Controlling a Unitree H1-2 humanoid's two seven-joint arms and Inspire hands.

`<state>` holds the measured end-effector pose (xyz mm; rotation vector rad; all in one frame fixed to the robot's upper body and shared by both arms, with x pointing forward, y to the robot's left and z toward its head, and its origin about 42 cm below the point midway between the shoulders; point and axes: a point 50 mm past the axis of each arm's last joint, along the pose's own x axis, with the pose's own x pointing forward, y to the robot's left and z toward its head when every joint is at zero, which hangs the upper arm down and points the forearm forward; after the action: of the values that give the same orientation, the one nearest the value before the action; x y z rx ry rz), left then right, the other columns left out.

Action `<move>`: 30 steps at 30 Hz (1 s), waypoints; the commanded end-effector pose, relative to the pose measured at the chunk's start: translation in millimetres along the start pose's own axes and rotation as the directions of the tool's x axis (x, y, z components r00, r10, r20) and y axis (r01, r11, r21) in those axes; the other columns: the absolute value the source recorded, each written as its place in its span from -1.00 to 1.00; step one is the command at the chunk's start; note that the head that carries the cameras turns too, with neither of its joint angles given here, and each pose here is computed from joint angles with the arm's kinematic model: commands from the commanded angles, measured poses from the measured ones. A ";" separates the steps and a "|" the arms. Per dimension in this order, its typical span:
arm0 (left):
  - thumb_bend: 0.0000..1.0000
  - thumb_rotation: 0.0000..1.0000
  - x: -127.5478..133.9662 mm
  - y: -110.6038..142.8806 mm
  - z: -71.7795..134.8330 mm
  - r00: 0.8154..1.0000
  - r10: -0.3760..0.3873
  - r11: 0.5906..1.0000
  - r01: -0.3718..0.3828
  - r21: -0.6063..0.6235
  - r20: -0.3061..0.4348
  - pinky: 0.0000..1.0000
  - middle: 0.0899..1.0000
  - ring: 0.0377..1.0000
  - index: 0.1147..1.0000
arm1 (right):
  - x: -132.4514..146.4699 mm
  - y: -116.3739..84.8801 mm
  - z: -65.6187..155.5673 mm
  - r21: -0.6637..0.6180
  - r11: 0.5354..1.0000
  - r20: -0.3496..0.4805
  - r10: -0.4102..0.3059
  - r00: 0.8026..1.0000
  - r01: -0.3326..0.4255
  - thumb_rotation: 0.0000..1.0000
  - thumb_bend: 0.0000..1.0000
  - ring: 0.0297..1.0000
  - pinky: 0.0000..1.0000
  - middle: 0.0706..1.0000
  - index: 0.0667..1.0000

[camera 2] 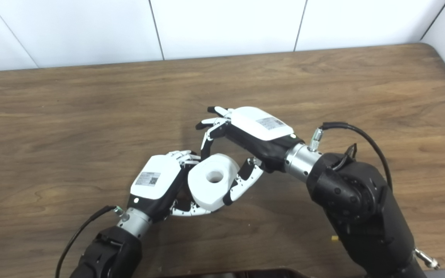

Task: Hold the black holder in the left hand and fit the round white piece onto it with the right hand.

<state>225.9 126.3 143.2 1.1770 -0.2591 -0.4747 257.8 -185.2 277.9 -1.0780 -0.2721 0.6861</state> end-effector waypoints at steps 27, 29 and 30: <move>0.03 -0.90 -8.7 -9.1 -6.0 0.996 -0.081 0.997 0.080 -0.005 -0.041 0.67 0.45 0.67 -0.16 | 2.2 -6.2 -3.6 -0.033 0.998 -0.006 -0.059 0.998 0.059 -0.72 0.03 1.00 1.00 0.74 -0.10; 0.03 -0.90 -9.1 -8.8 -6.1 0.996 -0.080 0.997 0.080 -0.004 -0.040 0.67 0.45 0.67 -0.16 | 2.2 -7.0 -4.8 -0.033 0.998 -0.009 -0.061 0.998 0.060 -0.72 0.03 1.00 1.00 0.74 -0.10; 0.04 -0.90 -9.2 -8.7 -6.2 0.996 -0.082 0.997 0.082 -0.004 -0.041 0.67 0.45 0.66 -0.16 | 1.9 -7.4 -5.2 -0.030 0.998 -0.012 -0.059 0.998 0.059 -0.72 0.03 1.00 1.00 0.74 -0.10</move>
<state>225.2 127.4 144.8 1.1756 -0.2515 -0.4730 264.3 -187.8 269.7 -1.0790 -0.2416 0.6588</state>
